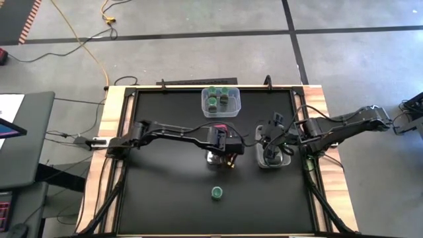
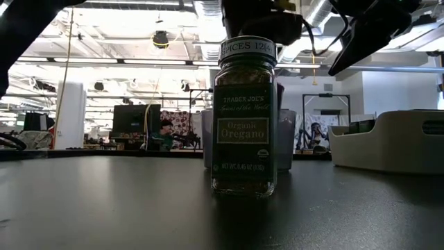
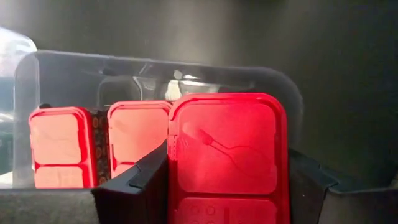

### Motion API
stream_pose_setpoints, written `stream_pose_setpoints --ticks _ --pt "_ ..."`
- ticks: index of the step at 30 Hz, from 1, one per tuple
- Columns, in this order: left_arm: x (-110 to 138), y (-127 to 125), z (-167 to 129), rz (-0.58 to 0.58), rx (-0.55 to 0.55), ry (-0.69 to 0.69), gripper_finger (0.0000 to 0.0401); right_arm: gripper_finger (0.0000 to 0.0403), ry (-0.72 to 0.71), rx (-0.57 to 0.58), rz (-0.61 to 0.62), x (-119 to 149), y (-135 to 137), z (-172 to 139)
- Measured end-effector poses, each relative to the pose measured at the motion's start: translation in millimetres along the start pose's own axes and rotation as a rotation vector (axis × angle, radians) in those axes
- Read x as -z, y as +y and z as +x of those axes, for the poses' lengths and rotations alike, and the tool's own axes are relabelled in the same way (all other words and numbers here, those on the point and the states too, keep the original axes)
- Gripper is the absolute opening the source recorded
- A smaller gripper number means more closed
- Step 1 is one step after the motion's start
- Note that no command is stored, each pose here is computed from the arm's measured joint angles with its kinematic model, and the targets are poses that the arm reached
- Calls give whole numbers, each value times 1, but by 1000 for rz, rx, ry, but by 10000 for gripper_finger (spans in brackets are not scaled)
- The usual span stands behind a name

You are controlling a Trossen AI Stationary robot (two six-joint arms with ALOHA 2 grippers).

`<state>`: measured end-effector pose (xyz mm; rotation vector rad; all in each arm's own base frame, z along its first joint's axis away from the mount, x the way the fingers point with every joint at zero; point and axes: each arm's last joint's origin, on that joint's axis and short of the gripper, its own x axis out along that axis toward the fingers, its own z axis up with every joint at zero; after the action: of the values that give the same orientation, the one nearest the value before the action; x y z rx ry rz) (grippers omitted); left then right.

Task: Sort spices by type
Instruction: Put the red seasoning can into the black transparent bin

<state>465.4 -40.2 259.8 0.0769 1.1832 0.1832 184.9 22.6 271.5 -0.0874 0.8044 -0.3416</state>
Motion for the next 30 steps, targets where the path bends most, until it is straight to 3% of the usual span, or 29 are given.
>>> stream_pose_setpoints --ticks 10,30 --pt "1 -2 17 8 -40 26 212 265 4 2 -9 0 0 0" --pt "5 -2 17 -47 -54 65 223 265 4 4 -39 0 0 0"
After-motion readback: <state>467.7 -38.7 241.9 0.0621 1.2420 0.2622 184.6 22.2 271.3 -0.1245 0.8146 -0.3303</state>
